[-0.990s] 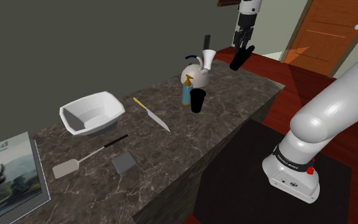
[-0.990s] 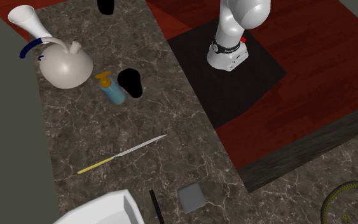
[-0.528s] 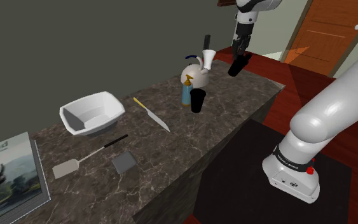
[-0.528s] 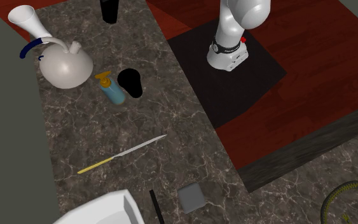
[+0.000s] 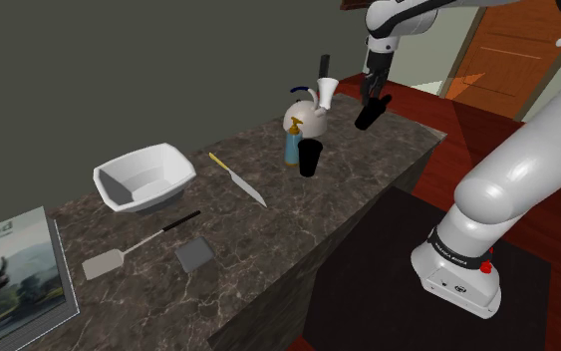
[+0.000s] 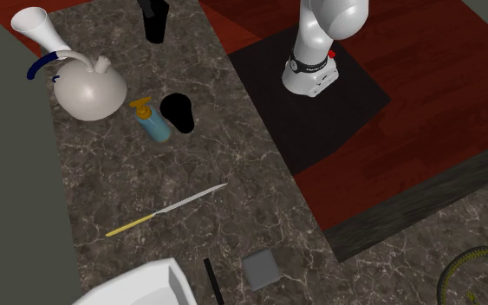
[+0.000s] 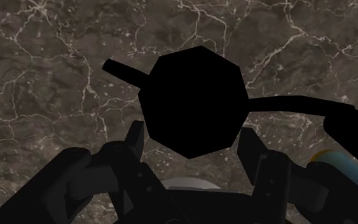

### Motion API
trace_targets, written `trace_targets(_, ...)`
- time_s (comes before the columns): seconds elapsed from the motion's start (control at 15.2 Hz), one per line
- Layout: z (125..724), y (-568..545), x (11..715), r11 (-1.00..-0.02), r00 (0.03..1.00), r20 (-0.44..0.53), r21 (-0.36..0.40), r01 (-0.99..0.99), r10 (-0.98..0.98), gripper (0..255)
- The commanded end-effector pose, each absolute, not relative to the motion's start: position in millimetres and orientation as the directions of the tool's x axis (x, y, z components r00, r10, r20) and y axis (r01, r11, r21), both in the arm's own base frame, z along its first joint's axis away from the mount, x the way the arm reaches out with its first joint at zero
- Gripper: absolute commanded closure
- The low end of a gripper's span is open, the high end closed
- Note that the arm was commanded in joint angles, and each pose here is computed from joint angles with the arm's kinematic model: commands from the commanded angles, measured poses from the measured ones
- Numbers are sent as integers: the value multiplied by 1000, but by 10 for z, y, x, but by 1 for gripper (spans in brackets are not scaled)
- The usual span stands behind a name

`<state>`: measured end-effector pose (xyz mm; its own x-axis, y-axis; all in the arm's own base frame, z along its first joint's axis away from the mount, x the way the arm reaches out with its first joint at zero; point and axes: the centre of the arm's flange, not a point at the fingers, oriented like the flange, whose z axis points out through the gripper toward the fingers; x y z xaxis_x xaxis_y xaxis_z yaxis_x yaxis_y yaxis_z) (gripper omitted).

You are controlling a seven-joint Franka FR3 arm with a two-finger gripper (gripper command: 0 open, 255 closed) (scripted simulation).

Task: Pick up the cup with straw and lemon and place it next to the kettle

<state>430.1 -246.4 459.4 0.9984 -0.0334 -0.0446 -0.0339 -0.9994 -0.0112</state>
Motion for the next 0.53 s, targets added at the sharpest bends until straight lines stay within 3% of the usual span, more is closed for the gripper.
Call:
trace_targets(0.0,4490,-2456,4303,-999,998,-44,-11,-34,-33,255)
trace_targets(0.46,4120,-2456,4303,-999,998,-44,-11,-34,-33,255)
